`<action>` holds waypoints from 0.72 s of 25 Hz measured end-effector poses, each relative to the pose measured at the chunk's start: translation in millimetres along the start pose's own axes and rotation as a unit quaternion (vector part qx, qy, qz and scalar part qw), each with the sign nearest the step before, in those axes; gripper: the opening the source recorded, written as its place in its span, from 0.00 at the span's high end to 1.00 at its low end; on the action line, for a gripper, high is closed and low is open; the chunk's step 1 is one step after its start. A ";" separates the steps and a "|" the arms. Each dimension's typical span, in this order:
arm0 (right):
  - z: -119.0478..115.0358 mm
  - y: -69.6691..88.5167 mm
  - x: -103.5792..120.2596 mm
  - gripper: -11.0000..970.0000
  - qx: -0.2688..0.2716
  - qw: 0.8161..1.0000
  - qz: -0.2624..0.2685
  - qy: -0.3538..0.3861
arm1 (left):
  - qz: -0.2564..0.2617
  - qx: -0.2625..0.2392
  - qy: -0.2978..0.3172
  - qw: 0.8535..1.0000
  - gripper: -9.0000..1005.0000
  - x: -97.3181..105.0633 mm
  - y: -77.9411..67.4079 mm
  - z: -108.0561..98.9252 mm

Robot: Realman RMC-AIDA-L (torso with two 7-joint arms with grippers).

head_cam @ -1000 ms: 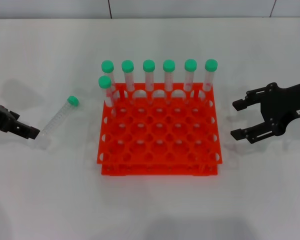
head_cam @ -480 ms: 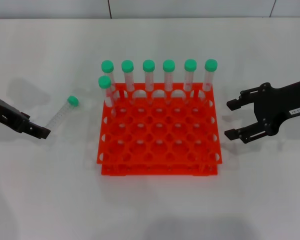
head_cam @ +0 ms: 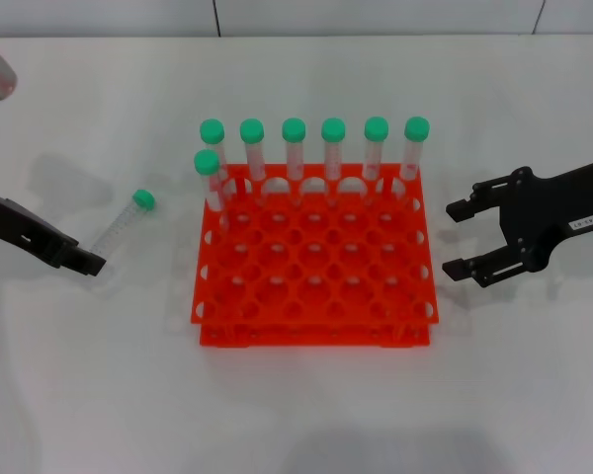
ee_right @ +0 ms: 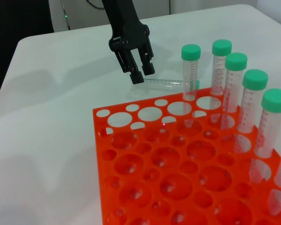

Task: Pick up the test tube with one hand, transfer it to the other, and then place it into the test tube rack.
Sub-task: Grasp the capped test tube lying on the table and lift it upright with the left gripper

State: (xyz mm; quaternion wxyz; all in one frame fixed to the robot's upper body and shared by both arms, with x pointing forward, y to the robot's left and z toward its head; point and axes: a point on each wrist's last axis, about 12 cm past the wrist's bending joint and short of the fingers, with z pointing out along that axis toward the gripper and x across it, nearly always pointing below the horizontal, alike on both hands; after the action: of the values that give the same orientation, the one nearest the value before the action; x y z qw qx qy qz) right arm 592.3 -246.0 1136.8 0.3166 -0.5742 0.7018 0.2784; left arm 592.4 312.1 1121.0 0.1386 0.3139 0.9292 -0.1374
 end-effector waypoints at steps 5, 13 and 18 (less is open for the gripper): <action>1.4 1.0 0.2 0.24 -0.004 1.000 -0.002 0.003 | -0.005 -0.006 0.000 1.000 0.47 -1.0 0.6 2.0; 2.9 1.4 -0.7 0.25 -0.005 1.000 -0.003 0.003 | -0.012 -0.012 0.002 1.000 0.51 -0.5 2.1 2.8; 3.0 1.0 -1.5 0.25 -0.005 1.000 -0.004 0.003 | -0.014 -0.009 0.007 1.000 0.52 -0.8 2.4 6.3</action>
State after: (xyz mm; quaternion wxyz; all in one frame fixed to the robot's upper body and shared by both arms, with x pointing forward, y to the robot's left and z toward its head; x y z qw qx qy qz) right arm 592.0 -242.6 1136.0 0.3130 -0.5790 0.6993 0.2790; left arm 595.6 311.3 1115.0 0.1335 0.3009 0.9355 -0.1284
